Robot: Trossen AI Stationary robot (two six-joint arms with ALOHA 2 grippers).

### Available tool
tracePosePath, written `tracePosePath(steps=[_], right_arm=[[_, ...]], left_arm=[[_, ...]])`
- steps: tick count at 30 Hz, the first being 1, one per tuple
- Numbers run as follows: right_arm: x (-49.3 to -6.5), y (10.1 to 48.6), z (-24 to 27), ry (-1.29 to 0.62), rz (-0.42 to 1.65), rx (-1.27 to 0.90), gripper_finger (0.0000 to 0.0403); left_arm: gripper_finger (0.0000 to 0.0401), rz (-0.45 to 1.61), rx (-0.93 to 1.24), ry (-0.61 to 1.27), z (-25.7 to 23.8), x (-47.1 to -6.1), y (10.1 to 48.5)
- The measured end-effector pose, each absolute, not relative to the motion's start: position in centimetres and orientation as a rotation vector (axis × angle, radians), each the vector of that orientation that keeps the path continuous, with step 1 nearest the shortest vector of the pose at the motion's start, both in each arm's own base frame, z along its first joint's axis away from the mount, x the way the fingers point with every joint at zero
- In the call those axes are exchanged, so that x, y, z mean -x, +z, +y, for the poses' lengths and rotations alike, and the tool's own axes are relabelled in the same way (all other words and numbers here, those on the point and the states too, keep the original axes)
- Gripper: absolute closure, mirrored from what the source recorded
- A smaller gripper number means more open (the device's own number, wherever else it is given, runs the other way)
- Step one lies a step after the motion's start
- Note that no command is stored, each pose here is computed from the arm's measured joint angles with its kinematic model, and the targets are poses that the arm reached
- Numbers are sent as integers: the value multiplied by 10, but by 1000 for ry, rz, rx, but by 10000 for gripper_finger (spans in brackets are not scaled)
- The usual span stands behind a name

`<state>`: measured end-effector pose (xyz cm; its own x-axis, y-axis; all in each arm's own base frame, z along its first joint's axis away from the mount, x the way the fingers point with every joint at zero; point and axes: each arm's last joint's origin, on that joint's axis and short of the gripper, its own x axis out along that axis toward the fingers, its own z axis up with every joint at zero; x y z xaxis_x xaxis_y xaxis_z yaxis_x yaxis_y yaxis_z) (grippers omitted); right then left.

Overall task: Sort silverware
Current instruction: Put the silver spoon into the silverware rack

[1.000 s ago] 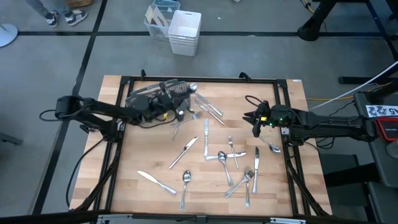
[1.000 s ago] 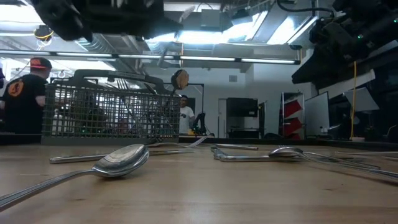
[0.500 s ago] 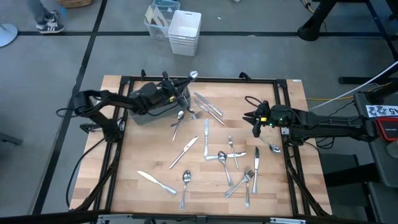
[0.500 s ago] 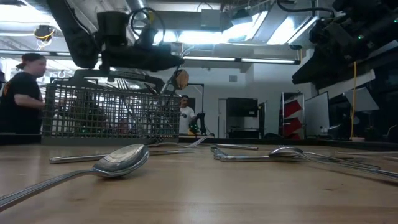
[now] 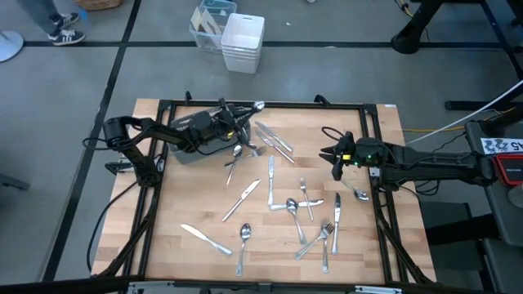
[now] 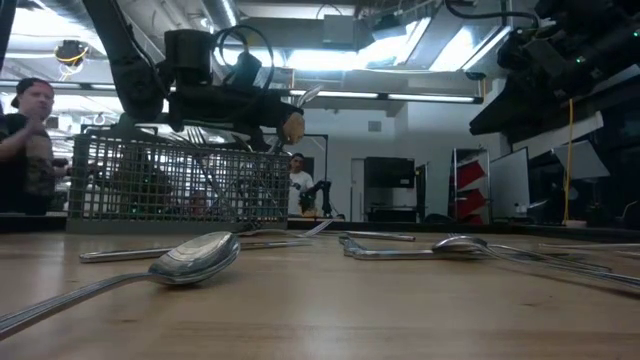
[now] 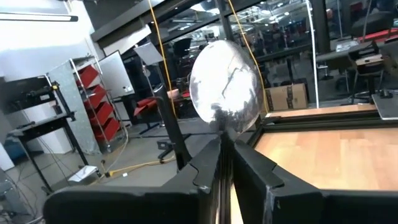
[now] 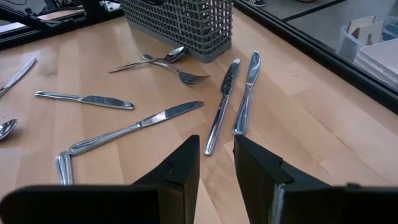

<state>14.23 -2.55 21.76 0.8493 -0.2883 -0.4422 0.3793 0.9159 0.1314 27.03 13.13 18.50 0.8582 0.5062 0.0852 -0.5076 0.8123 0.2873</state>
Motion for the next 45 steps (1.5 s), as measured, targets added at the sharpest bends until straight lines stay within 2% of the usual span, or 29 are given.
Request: tracePosePath(steps=[10, 14, 17, 27, 37, 45], right_arm=[[-142, 218, -25, -354, 430, -218, 302], [-142, 218, -25, -354, 430, -219, 302], [-142, 218, -25, -354, 430, -219, 302], [-142, 218, -25, -354, 430, -219, 302], [-142, 218, -25, -354, 430, -219, 302], [-144, 219, -26, -353, 408, -220, 302]], left_arm=[[359, 1, -297, 526, 125, -273, 184], [359, 69, -258, 497, 122, -274, 173], [359, 17, -249, 527, 121, -274, 181], [358, 42, -256, 507, 114, -277, 178], [358, 63, -257, 711, 111, -277, 179], [358, 5, -271, 660, 92, -280, 191]])
